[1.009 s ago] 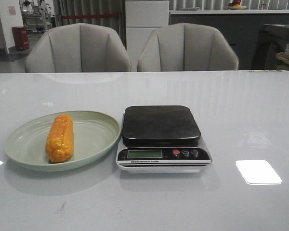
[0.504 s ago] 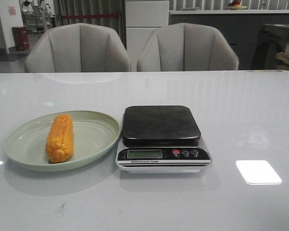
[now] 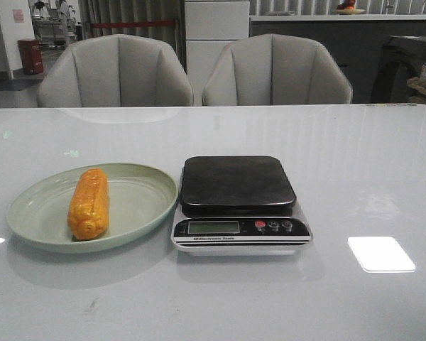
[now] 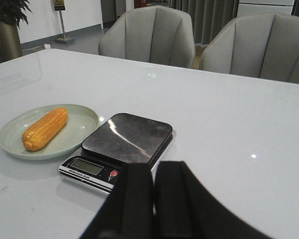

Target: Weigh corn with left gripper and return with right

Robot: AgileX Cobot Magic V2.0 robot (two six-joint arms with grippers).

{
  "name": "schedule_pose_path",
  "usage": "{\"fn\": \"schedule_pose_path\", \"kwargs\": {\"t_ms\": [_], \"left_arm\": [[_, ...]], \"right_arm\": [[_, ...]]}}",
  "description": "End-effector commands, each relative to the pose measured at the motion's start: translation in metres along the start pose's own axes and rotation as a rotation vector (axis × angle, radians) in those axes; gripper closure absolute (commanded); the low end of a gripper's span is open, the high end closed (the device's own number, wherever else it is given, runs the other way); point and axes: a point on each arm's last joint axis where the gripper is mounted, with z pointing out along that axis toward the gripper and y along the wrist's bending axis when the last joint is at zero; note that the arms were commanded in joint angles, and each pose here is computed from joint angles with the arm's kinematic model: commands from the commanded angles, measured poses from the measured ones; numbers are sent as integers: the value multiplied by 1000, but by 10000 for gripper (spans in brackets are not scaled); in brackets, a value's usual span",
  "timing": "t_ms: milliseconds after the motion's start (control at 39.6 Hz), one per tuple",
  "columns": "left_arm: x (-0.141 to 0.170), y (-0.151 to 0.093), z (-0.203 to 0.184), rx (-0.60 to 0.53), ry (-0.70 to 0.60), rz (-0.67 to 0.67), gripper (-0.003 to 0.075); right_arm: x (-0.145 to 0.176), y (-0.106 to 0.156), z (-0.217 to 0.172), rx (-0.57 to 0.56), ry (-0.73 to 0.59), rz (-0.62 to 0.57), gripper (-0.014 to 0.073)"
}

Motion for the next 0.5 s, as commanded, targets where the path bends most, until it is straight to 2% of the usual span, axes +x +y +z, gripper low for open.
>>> {"fn": "schedule_pose_path", "kwargs": {"t_ms": [0, 151, 303, 479], "left_arm": [[-13, 5, 3, -86, -169, 5, 598], [0, 16, 12, -243, -317, -10, 598], [19, 23, 15, -350, -441, -1, 598], [46, 31, 20, -470, -455, -7, 598]], "right_arm": [[-15, 0, -1, 2, -92, -19, 440], [-15, 0, -1, 2, -92, -19, 440], [-15, 0, -1, 2, -92, -19, 440], [-15, 0, -1, 2, -92, -19, 440]]}}
